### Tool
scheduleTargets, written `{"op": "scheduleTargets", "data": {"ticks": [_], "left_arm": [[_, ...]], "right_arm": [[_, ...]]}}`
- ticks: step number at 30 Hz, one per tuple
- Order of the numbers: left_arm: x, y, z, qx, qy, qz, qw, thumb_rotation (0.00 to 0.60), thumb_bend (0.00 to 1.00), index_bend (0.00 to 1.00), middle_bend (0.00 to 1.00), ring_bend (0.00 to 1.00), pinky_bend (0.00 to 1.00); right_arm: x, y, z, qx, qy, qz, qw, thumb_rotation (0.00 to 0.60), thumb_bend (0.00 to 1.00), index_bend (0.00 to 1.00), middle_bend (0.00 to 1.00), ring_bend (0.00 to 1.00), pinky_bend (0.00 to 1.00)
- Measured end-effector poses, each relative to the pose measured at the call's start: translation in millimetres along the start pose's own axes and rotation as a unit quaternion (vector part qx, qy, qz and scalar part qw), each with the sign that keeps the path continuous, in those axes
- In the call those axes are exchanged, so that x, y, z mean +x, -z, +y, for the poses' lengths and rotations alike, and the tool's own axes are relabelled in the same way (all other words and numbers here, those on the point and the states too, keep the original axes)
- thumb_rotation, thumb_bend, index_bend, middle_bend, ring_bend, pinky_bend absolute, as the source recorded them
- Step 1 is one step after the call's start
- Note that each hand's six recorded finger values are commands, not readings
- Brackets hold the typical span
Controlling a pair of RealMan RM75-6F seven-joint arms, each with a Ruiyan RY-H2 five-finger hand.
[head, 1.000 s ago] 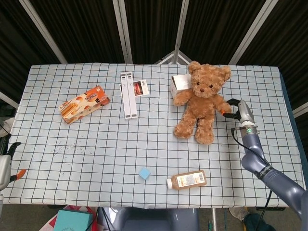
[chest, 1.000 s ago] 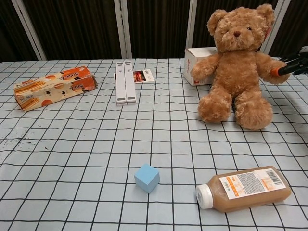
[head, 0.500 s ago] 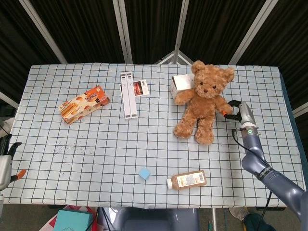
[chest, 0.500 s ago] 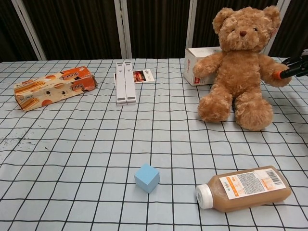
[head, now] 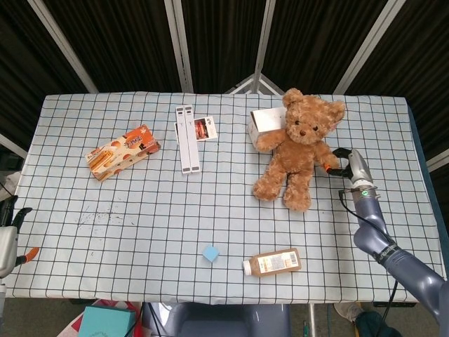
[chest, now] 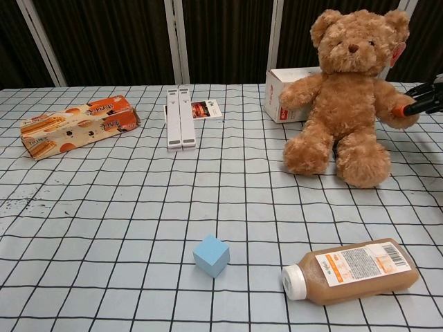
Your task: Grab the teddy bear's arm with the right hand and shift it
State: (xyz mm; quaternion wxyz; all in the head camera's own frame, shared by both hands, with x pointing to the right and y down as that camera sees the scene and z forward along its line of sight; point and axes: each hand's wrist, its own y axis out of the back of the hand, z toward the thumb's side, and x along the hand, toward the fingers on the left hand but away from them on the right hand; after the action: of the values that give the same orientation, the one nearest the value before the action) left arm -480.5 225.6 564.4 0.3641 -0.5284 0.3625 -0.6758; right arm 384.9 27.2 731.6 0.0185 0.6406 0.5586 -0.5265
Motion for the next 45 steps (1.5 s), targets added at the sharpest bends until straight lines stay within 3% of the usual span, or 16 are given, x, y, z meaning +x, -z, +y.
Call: {"op": "scheduleTargets", "data": {"ticks": [8,14,20,24,31,36,39,42,45], "left_arm": [[0,0,0,-0.001,-0.001,-0.001,1.0,0.6,0.24,0.2,0.0,0.0,0.03],[0,-1,0,0.0,0.0,-0.001,1.0,0.6,0.24,0.2,0.0,0.0,0.03],[0,0,0,-0.001,0.001,0.001,1.0,0.6,0.24,0.2,0.0,0.0,0.03],[0,0,0,-0.001,0.001,0.001,1.0,0.6,0.24,0.2,0.0,0.0,0.03],[0,0,0,-0.001,0.0,0.001,1.0,0.6,0.24,0.2,0.0,0.0,0.03],[0,-1,0,0.0,0.001,-0.001,1.0,0.6,0.24,0.2,0.0,0.0,0.03],[0,-1,0,0.0,0.001,0.0,1.0,0.6,0.24,0.2,0.0,0.0,0.03],[0,0,0,0.0,0.0,0.0,1.0,0.6,0.24,0.2,0.0,0.0,0.03],[0,-1,-1,0.001,0.002,-0.001,1.0,0.6,0.24,0.2,0.0,0.0,0.03]], "right_arm": [[-2,17,4,-0.009,0.004,-0.023,0.9997,0.6,0.41,0.52,0.45,0.22,0.0],[-5,-9,40,-0.009,0.029,0.001,0.9995,0.6,0.41,0.52,0.45,0.22,0.0],[1,-14,3,-0.011,0.0,0.014,0.9998,0.6,0.41,0.52,0.45,0.22,0.0],[6,-13,4,-0.003,-0.003,0.016,0.9999,0.6,0.41,0.52,0.45,0.22,0.0],[1,11,6,0.002,0.002,-0.013,0.9999,0.6,0.41,0.52,0.45,0.22,0.0],[1,8,4,0.0,0.0,-0.008,1.0,0.6,0.41,0.51,0.45,0.22,0.0],[4,10,2,0.0,0.002,-0.006,1.0,0.6,0.41,0.45,0.44,0.22,0.0],[6,8,1,0.001,-0.003,0.0,1.0,0.6,0.4,0.27,0.34,0.18,0.0],[11,9,2,0.001,-0.017,0.002,0.9998,0.6,0.31,0.08,0.25,0.12,0.0]]}}
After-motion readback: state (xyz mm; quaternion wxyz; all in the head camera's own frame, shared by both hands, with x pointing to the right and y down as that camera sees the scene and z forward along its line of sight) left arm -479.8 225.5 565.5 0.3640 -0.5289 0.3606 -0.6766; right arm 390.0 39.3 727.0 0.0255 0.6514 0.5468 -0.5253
